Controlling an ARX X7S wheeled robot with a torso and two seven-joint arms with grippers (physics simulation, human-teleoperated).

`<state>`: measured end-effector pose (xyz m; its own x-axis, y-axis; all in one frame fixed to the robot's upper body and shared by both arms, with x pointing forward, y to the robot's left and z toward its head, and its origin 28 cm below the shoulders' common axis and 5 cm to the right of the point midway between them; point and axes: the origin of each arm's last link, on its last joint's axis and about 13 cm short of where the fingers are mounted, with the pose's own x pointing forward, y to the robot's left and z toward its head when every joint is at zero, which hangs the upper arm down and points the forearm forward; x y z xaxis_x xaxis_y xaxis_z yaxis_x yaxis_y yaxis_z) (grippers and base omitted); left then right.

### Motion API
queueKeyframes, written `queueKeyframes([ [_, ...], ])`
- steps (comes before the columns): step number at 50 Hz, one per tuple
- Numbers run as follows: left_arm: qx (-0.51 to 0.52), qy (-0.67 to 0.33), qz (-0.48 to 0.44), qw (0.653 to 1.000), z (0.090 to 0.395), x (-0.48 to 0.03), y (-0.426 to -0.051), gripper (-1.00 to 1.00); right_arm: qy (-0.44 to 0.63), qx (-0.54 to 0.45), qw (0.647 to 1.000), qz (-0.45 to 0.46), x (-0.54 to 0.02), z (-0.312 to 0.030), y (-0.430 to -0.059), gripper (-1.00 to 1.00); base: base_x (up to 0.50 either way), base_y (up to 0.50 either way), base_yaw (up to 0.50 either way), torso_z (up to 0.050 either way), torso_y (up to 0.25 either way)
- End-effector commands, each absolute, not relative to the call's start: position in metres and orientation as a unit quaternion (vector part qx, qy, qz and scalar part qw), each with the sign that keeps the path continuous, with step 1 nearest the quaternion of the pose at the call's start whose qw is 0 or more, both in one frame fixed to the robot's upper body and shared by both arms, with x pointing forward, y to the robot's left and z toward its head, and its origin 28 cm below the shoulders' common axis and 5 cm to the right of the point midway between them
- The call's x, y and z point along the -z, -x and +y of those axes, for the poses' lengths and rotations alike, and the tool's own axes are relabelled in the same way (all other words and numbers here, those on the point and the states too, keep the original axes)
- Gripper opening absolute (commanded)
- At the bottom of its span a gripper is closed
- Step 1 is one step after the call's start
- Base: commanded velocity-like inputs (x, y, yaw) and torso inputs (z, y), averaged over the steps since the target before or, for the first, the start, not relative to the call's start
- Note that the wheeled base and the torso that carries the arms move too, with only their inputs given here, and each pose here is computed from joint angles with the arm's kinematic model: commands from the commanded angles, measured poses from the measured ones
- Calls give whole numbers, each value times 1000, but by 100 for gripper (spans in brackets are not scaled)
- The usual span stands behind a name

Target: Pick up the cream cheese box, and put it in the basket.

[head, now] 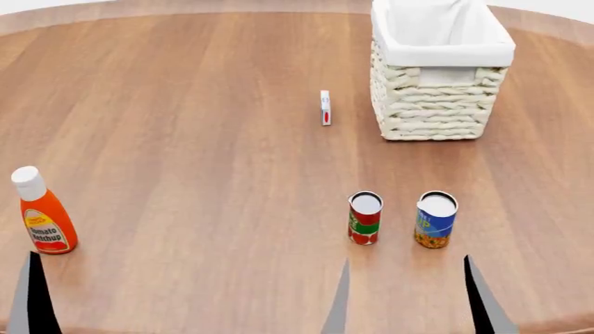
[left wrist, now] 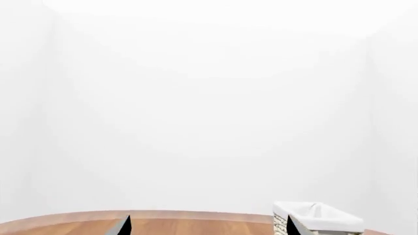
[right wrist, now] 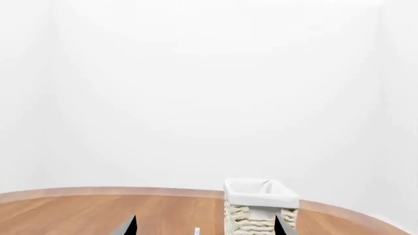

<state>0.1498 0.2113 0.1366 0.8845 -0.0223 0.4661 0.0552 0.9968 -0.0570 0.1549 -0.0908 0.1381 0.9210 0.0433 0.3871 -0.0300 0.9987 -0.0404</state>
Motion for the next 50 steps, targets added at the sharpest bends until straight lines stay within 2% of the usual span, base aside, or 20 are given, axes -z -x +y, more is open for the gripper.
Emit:
queueKeyframes([
  [1,25,33,-247,968,210,-139,-147,100,20,-15,979,-201,-137,-91,-156,100,0,94,0,0,0],
  [50,31,30,-251,967,208,-138,-145,100,27,-12,980,-195,-133,-90,-157,100,0,109,0,0,0],
])
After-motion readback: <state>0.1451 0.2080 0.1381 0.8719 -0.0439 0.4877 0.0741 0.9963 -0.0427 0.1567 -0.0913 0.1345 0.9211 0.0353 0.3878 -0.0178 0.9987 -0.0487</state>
